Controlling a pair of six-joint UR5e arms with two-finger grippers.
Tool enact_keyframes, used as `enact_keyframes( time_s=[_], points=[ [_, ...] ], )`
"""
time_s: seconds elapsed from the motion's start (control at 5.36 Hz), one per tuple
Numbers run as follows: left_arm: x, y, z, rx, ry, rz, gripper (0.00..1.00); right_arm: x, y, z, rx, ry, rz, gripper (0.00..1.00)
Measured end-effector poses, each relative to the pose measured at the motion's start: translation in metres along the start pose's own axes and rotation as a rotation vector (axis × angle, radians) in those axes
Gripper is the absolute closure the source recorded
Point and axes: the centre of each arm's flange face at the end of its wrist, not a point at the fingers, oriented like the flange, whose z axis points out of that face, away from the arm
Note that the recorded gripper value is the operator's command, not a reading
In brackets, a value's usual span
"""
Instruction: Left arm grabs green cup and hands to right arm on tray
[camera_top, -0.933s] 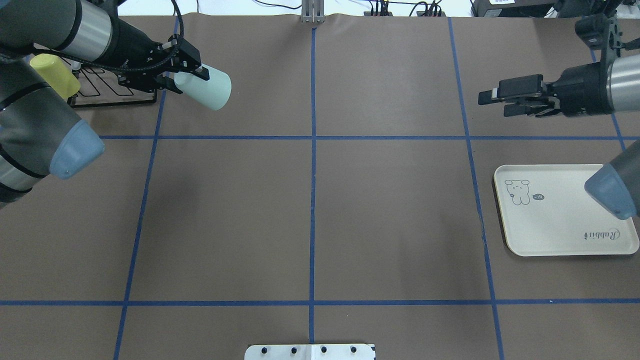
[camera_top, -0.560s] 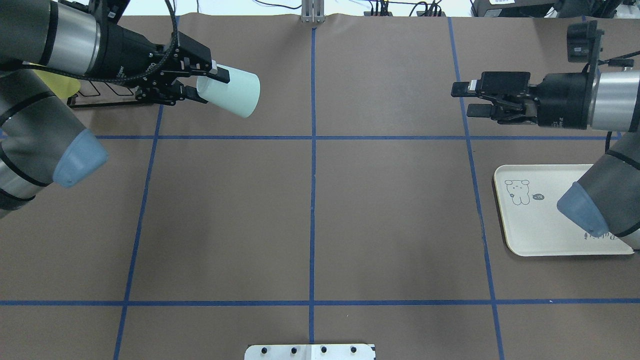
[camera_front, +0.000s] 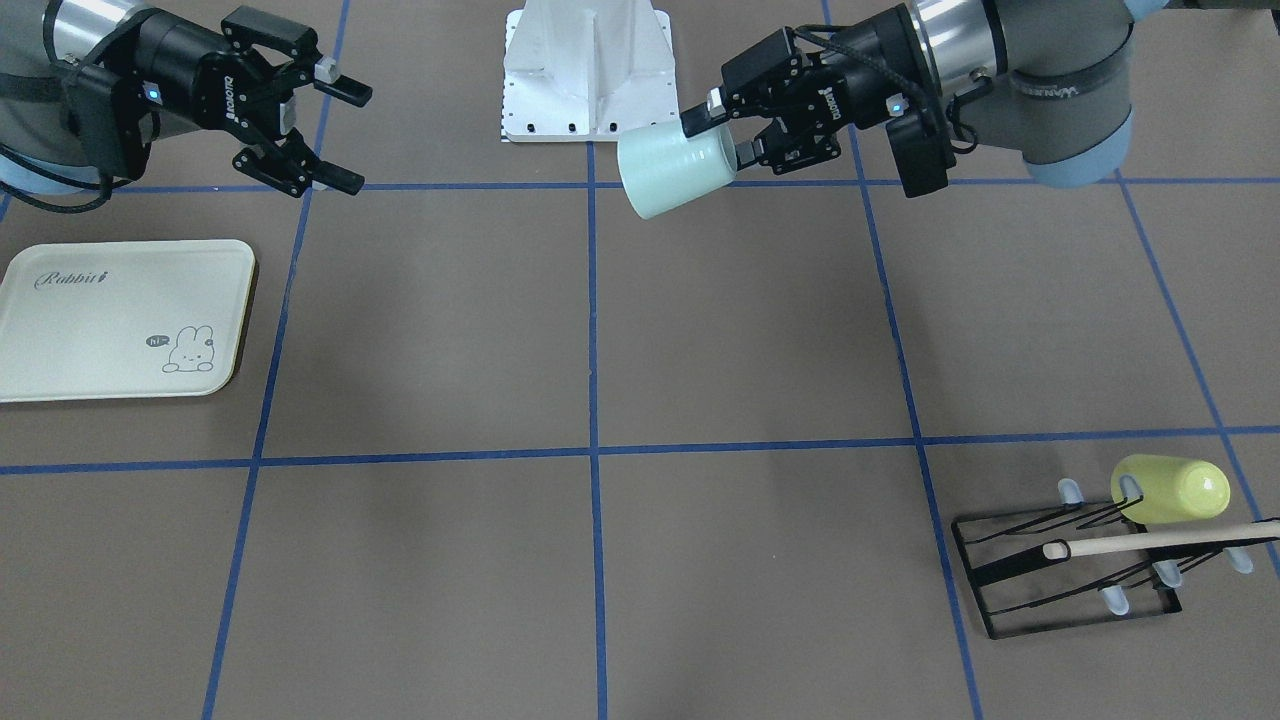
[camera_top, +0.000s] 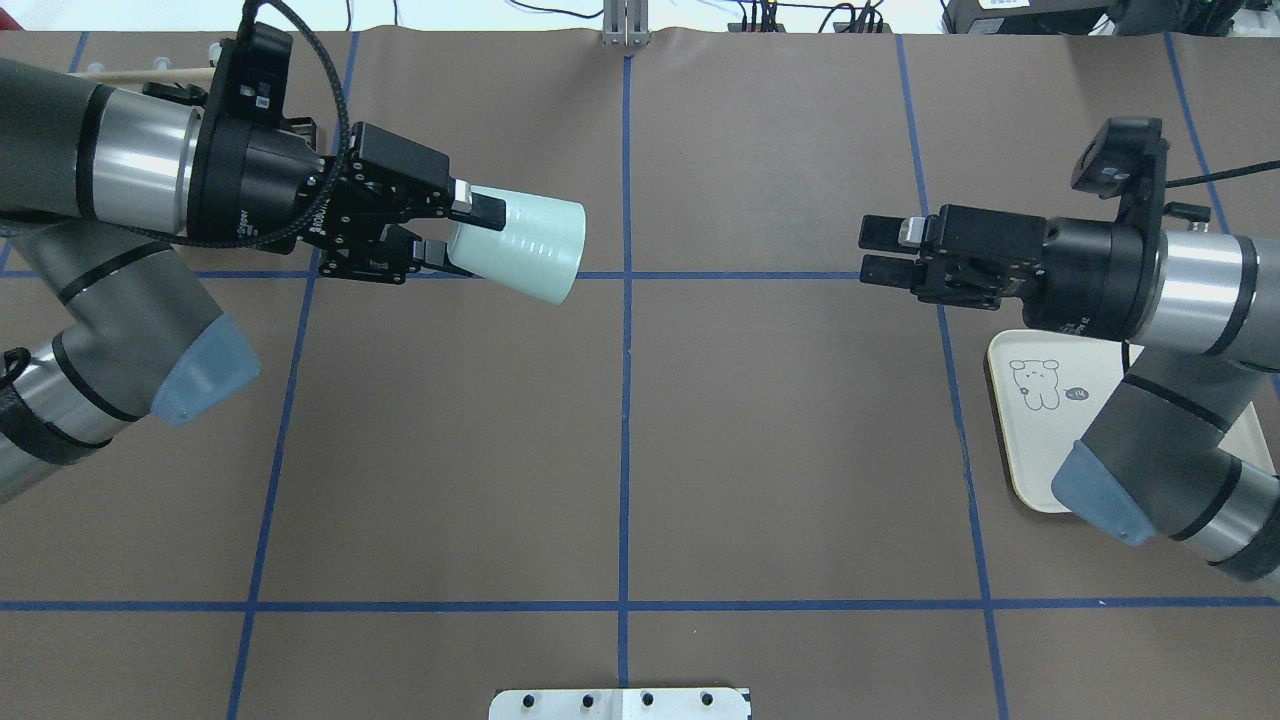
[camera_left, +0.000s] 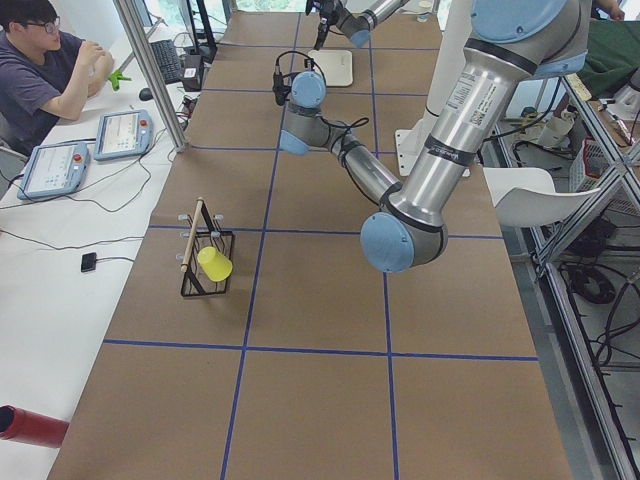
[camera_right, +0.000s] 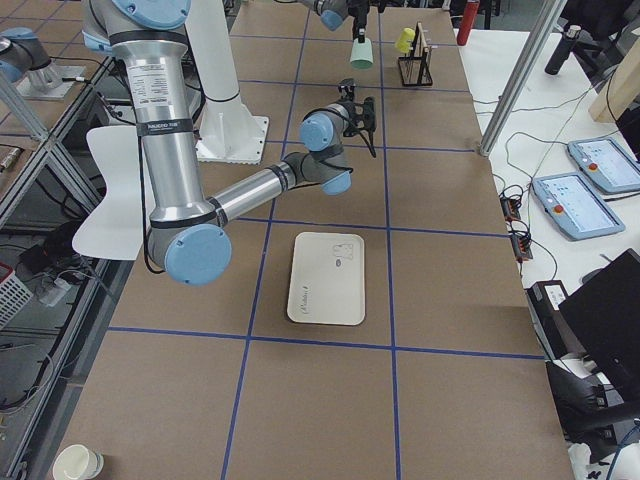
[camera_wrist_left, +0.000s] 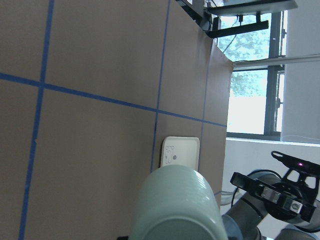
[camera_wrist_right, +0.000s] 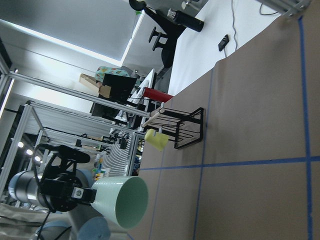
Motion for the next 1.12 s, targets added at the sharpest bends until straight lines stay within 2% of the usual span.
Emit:
enact_keyframes(
  time_s=[0.37, 0.56, 0.75, 0.93, 1.12],
  points=[
    [0.004, 0.022, -0.005, -0.068, 0.132, -0.019, 1.0, -0.018, 0.042, 0.028, -0.018, -0.199, 0.06, 0.02],
    [0.002, 0.031, 0.001, -0.095, 0.156, -0.026, 1.0, -0.025, 0.064, 0.041, -0.034, -0.283, 0.094, 0.02],
    [0.0, 0.04, 0.008, -0.118, 0.164, -0.032, 1.0, -0.035, 0.085, 0.057, -0.054, -0.352, 0.128, 0.02],
    [0.0, 0.047, 0.014, -0.136, 0.169, -0.034, 1.0, -0.044, 0.099, 0.073, -0.061, -0.394, 0.156, 0.02],
    [0.0, 0.051, 0.017, -0.146, 0.172, -0.035, 1.0, -0.049, 0.106, 0.084, -0.06, -0.413, 0.174, 0.02]
  ],
)
